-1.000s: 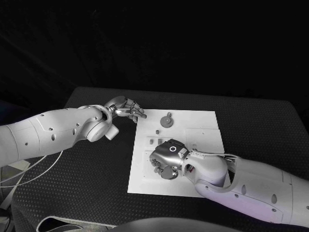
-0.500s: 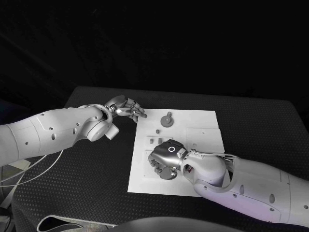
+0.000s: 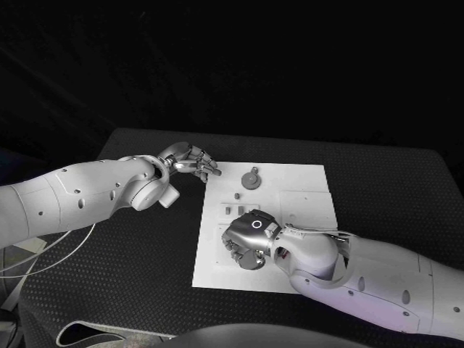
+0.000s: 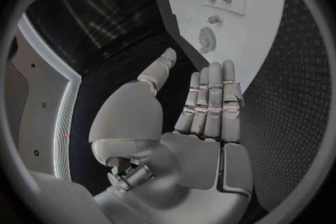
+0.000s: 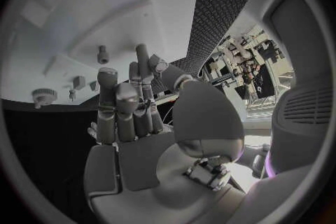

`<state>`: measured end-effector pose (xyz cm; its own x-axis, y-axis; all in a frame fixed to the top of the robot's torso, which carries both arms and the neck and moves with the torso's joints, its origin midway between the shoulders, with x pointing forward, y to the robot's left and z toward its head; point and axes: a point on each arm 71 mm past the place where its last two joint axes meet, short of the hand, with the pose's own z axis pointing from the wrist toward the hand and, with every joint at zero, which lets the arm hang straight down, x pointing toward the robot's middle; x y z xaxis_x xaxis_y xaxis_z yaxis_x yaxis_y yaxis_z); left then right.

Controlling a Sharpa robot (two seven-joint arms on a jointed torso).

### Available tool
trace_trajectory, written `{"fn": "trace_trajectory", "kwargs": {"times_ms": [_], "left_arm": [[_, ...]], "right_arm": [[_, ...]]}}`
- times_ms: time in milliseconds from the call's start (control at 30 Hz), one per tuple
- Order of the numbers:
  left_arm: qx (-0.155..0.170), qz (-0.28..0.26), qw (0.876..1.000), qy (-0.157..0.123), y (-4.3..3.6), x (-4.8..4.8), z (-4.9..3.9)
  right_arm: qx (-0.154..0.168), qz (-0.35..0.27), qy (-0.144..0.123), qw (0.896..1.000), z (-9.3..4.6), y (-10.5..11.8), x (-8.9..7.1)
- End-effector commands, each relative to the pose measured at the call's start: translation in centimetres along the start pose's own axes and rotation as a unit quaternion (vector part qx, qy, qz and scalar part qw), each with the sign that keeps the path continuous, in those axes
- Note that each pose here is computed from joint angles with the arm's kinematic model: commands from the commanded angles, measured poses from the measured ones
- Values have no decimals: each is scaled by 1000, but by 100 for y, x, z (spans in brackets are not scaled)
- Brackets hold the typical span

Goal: Assemble the parts on the task board

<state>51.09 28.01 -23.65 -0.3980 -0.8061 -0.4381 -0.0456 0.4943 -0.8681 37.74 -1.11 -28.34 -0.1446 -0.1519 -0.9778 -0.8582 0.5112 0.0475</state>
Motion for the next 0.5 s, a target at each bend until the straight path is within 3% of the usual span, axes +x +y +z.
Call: {"fn": "trace_trajectory", "kwargs": {"times_ms": [33,500], "left_arm": [[5,1,1000,5,-22,16,5],[5,1,1000,5,-18,10,4]], "right_arm": [[3,-4,36,999,-17,-6,152],[10,-8,41,999,-44,-55,192]]}}
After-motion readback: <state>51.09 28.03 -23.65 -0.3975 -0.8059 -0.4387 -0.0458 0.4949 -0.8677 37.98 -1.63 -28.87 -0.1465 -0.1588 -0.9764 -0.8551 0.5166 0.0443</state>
